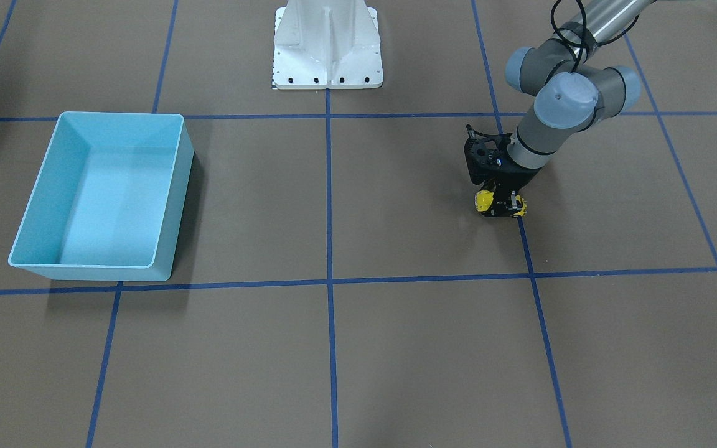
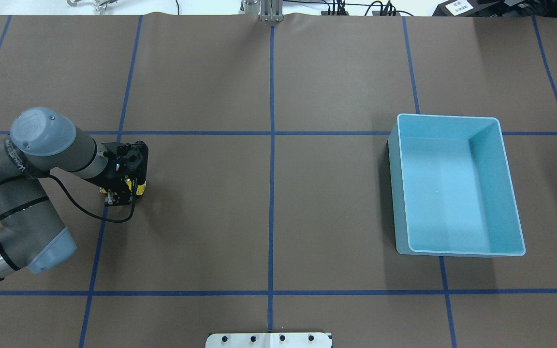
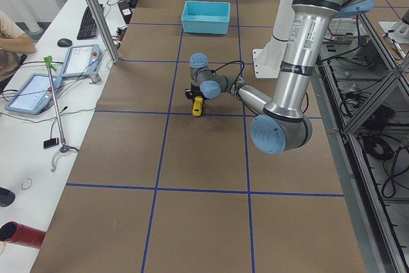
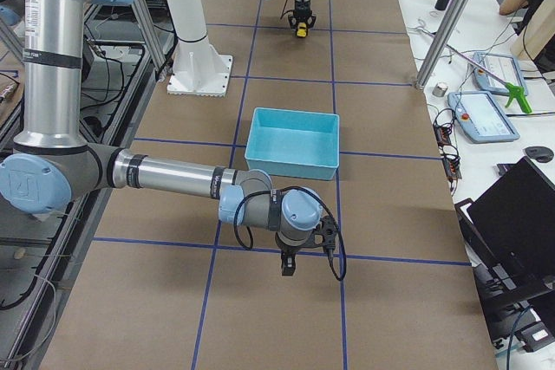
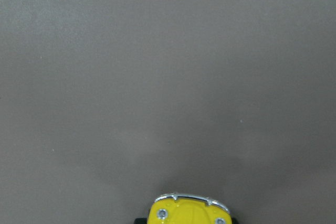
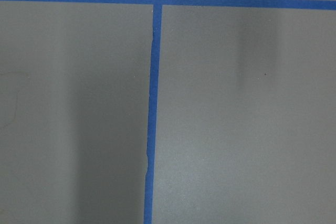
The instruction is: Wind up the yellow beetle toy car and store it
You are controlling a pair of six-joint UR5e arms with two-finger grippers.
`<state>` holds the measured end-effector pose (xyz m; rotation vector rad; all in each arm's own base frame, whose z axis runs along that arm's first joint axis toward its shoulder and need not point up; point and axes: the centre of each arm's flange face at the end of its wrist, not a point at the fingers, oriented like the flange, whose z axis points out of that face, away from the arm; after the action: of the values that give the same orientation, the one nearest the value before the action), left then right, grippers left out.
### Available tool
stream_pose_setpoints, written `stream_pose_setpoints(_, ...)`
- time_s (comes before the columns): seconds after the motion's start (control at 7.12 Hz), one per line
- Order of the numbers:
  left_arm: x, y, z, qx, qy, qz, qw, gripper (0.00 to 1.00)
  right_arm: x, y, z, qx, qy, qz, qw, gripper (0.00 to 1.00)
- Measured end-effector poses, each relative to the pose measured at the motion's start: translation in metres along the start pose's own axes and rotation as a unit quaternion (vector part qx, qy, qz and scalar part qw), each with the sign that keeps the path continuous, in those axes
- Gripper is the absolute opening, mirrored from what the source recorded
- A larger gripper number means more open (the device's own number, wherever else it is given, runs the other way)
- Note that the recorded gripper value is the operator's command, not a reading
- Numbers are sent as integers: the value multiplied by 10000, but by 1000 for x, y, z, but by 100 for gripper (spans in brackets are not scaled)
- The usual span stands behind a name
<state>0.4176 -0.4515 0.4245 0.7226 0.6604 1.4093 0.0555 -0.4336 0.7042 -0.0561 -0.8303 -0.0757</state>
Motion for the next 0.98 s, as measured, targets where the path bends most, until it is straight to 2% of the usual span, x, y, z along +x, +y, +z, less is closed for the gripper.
stream_pose_setpoints(0.98,6,24,-3,18,-43,214,9998,0,0,0,0,2,0,2,10000,100)
